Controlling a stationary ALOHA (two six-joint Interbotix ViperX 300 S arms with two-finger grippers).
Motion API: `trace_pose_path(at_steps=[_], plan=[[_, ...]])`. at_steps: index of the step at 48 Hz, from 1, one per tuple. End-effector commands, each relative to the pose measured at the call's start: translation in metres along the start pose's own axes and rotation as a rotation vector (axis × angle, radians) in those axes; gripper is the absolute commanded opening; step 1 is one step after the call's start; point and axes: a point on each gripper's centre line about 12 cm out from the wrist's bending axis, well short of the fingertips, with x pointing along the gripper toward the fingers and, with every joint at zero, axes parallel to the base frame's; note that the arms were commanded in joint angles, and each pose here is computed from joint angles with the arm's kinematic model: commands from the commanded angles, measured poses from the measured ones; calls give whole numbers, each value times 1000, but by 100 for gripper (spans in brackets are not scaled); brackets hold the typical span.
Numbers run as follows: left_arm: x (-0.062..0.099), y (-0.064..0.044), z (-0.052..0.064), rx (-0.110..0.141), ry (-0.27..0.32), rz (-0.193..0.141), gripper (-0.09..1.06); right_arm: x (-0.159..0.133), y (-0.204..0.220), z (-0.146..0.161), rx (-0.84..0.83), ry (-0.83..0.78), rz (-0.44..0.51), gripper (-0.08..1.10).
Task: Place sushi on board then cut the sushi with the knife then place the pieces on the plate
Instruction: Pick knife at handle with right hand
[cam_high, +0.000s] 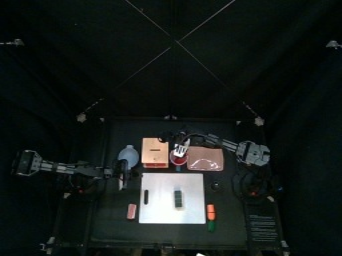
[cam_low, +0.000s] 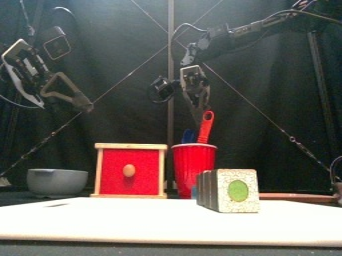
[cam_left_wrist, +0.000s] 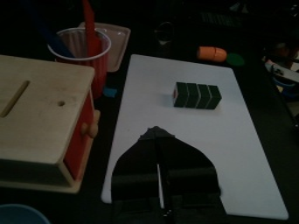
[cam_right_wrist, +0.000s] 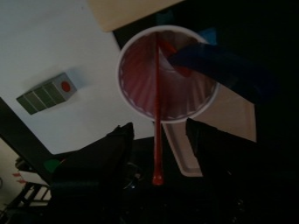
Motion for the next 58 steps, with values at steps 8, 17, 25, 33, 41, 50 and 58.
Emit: trace_pose_path(at_steps=[8, 17, 25, 33, 41, 50, 58], plan=[[1, 0, 5, -3, -13, 3, -2, -9, 1, -1, -1, -22, -9, 85], [1, 0, 5, -3, -13, 3, -2, -1, 0, 2, 0, -5, -8, 85], [1, 1, 5, -3, -13, 3, -2, -1, -1, 4, 0, -8, -10, 85], [1, 1, 4, -3, -10, 4, -2, 0, -3, 4, 3, -5, -8, 78], [1, 1, 4, -3, -10, 4, -2, 1, -3, 5, -2, -4, 0, 63], [1, 1, 4, -4, -10, 5, -2, 3, -2, 5, -6, 4, 0, 44], [1, 1, 4, -4, -10, 5, -2, -1, -2, 6, -3, 1, 0, 31]])
